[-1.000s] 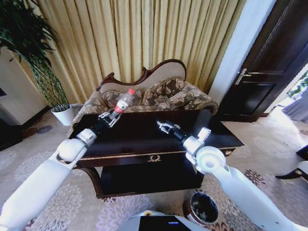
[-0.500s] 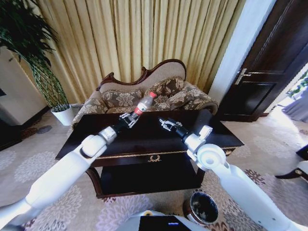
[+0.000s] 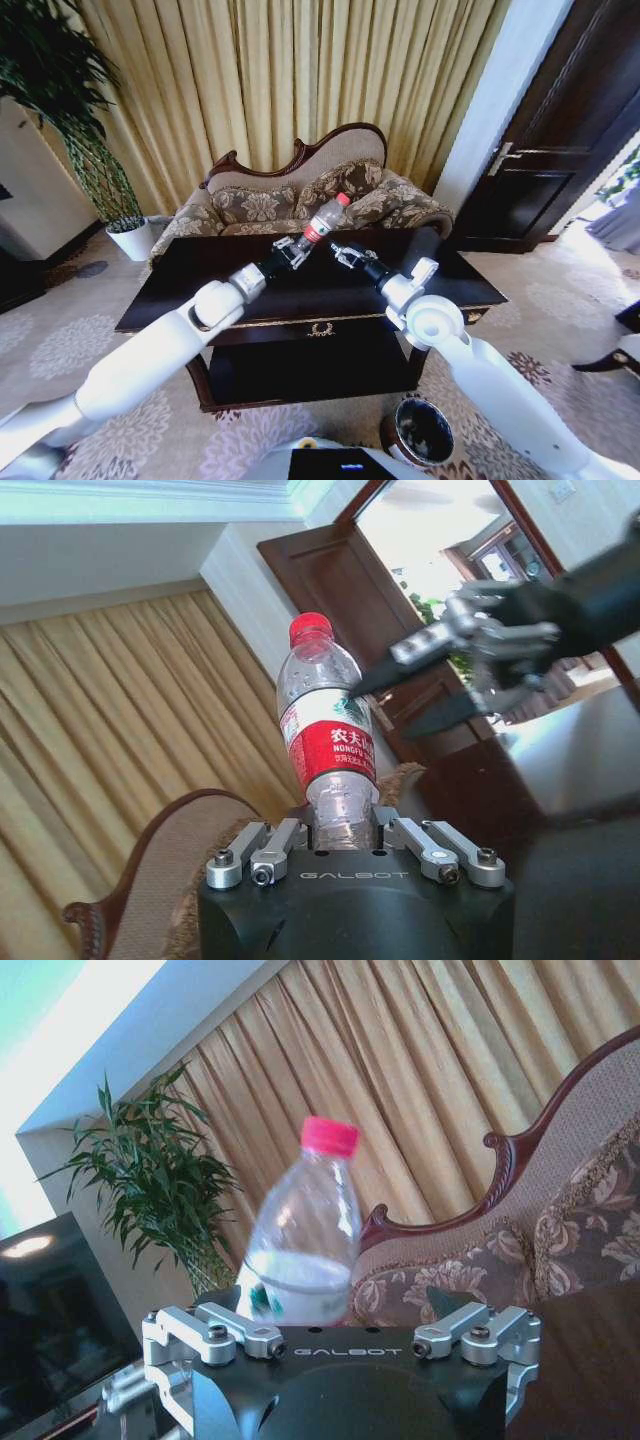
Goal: Move to the front of the table and place the trash on the table into the trash bin.
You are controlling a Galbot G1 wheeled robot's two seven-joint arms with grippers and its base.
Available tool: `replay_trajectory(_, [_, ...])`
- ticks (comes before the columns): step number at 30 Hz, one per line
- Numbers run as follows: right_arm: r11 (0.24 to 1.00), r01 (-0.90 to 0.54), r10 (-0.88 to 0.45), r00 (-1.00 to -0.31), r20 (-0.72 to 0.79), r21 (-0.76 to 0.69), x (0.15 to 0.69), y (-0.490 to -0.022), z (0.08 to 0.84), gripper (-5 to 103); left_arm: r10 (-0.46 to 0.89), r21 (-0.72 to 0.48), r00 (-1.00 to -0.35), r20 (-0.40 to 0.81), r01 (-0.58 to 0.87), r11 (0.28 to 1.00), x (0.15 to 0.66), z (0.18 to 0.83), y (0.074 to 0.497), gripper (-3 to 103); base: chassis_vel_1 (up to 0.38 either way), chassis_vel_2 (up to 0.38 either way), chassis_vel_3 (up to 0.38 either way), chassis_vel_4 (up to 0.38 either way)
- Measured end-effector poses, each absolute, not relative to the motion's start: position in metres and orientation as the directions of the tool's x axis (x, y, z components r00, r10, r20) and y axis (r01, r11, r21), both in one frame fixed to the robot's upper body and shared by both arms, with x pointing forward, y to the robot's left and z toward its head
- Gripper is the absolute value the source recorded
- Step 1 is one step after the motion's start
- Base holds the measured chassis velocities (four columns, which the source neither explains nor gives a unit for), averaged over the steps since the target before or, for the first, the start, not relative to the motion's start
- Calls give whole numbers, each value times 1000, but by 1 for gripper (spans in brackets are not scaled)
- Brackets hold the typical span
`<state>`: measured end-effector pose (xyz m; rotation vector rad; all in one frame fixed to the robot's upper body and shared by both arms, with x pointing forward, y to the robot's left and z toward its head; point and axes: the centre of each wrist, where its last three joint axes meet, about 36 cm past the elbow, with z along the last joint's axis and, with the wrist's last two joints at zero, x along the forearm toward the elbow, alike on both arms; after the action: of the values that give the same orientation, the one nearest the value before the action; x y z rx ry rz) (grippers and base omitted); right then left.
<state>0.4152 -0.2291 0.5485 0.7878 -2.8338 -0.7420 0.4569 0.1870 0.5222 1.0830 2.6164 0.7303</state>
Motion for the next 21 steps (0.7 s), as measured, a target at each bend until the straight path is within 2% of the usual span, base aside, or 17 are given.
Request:
replay_trajectory(13, [748, -464, -509, -860, -38, 475, 430, -229, 555, 100, 742, 508, -671, 11, 643, 573, 450, 521, 170, 28, 0, 0, 0, 0])
replay_trajectory(14, [749, -464, -509, -860, -37, 474, 430, -230, 555, 102, 741, 506, -671, 14, 644, 574, 449, 521, 170, 28, 0, 0, 0, 0])
replay_trajectory(17, [753, -464, -510, -860, -32, 467, 430, -231, 553, 93, 740, 503, -672, 17, 646, 575, 449, 520, 169, 28, 0, 0, 0, 0])
replay_trajectory(18, [753, -464, -510, -860, -32, 467, 430, -231, 553, 93, 740, 503, -672, 17, 646, 575, 449, 520, 169, 28, 0, 0, 0, 0])
replay_trajectory(20, [755, -466, -512, -859, -30, 461, 429, -231, 552, 83, 740, 501, -672, 17, 647, 575, 449, 520, 169, 28, 0, 0, 0, 0])
replay_trajectory(21, [755, -466, -512, -859, -30, 461, 429, -231, 552, 83, 740, 501, -672, 17, 647, 575, 449, 520, 169, 28, 0, 0, 0, 0])
